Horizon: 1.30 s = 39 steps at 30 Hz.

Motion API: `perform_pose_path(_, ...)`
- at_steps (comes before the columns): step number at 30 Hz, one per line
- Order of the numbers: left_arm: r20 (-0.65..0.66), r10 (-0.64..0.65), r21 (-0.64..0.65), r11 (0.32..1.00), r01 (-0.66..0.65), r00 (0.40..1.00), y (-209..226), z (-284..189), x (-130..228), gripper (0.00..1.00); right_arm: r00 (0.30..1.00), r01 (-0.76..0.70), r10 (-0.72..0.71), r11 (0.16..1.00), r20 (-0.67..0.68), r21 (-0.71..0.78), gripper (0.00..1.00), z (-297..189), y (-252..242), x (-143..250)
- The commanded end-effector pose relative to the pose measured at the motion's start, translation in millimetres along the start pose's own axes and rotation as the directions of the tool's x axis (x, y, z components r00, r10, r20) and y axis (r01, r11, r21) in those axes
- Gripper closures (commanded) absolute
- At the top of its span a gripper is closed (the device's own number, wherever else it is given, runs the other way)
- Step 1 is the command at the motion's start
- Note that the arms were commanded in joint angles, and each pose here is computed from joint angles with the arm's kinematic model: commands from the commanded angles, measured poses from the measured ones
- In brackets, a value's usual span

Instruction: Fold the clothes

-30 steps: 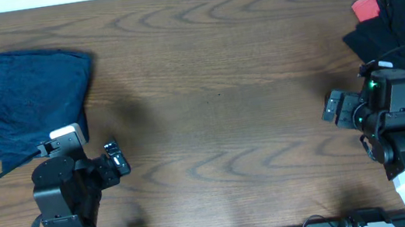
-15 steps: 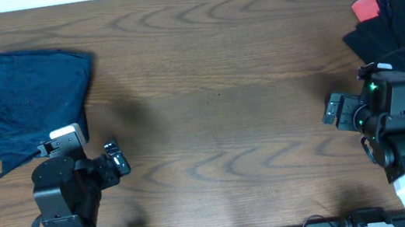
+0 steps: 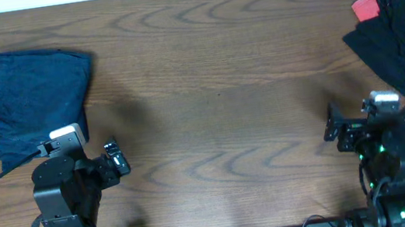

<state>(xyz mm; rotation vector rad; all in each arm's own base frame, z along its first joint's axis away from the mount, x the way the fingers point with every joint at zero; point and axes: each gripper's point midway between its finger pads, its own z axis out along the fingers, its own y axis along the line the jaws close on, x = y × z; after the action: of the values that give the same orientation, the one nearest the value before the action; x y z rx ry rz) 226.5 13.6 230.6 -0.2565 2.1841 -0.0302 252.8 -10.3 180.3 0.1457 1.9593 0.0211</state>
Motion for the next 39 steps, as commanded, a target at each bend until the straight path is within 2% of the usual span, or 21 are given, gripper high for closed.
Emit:
perform_pose_path(1,0.0,0.015,-0.015,1.0,-0.015,1.0,2.9,0.6,0.5,0.02,0.997,0.027,-0.022,0.998,0.079,-0.061,0.01,-3.1,10.4,1.1)
perform_pose_path(10,-0.002,0.015,-0.015,1.0,-0.015,1.0,3.0,0.6,1.0,0.02,0.962,0.059,-0.027,0.992,0.273,-0.111,0.01,0.1,18.1,5.2)
perform_pose_path(19,-0.003,0.015,-0.015,1.0,-0.016,1.0,3.0,0.5,1.1,0.02,0.881,0.114,-0.059,0.989,0.469,-0.09,0.01,-14.7,17.6,-12.0)
perform_pose_path(22,-0.003,0.016,-0.015,1.0,-0.016,1.0,3.1,0.6,1.2,0.02,0.887,0.132,-0.081,0.988,0.455,-0.081,0.01,-12.4,17.4,-8.0)
perform_pose_path(26,-0.003,0.015,-0.015,1.0,-0.015,1.0,3.1,0.6,1.2,0.02,0.948,0.11,-0.074,0.989,0.31,-0.099,0.01,2.2,15.9,27.1)
perform_pose_path(39,-0.003,0.016,-0.015,1.0,-0.016,1.0,3.1,0.6,1.2,0.02,0.948,0.108,-0.073,0.989,0.311,-0.097,0.01,2.0,15.5,26.7)
